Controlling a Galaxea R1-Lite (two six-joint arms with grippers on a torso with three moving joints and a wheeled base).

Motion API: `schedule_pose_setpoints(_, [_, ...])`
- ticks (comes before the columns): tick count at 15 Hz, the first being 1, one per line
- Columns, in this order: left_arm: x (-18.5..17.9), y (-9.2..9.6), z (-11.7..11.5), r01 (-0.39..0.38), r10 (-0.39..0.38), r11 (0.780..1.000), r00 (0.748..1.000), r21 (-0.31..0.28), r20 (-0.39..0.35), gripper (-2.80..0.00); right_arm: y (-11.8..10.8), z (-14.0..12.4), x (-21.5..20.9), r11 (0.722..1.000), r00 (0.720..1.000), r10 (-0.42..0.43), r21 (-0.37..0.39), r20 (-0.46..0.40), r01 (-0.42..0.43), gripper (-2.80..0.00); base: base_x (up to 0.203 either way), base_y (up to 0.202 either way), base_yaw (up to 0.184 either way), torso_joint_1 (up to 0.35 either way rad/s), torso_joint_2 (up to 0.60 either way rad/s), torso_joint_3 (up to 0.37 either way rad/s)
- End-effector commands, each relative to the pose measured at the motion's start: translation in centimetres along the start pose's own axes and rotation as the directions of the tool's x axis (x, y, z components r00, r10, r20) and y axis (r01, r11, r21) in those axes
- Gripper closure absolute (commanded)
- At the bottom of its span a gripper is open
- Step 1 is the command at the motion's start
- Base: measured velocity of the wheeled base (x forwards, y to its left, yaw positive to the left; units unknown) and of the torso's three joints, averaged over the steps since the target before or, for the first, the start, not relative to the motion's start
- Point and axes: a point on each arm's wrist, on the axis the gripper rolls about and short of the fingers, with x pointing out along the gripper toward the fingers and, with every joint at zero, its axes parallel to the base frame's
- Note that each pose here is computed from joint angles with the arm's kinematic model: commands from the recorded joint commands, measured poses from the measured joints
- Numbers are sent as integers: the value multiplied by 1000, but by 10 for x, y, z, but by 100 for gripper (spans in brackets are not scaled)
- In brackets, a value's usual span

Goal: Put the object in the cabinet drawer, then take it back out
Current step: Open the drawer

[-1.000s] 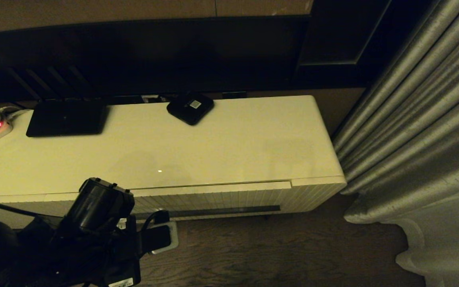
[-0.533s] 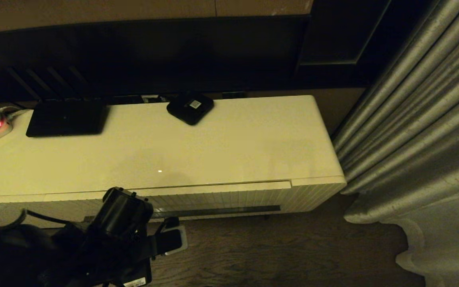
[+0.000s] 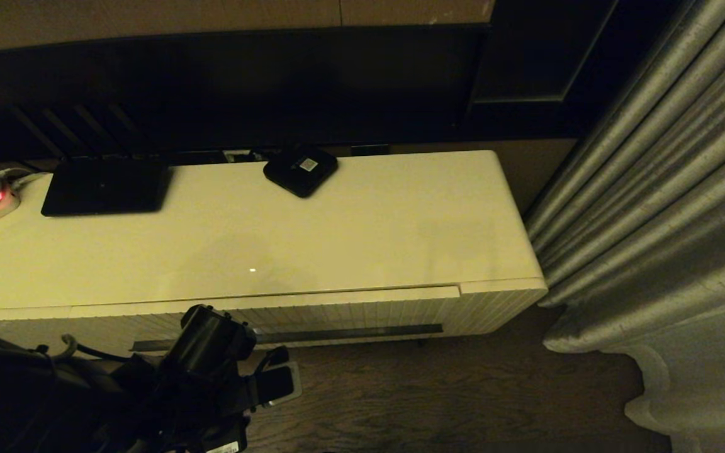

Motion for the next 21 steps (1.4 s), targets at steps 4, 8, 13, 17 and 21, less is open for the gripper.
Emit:
schedule_pose_setpoints(4, [1,-3,-1,15,-15,999,1000,29,-2,-280,0,0,0,1000,1000,1,0,0,-1,0,0,0,0,0,0,0])
schedule_pose_setpoints(8, [5,3,2,-17,16,995,1000,98,14,-280,0,0,0,1000,1000,1,0,0,-1,0,0,0,0,0,0,0])
schedule_pose_setpoints(13, [20,1,2,10,-7,988,1000,151,-20,-280,0,0,0,1000,1000,1,0,0,-1,0,0,0,0,0,0,0])
schedule_pose_setpoints(17, [29,3,5,9,3,974,999,225,-53,-280,0,0,0,1000,1000,1,0,0,-1,0,0,0,0,0,0,0])
schedule_pose_setpoints(21, [40,5,10,19,-6,972,998,233,-57,-280,0,0,0,1000,1000,1,0,-1,-1,0,0,0,0,0,0,0])
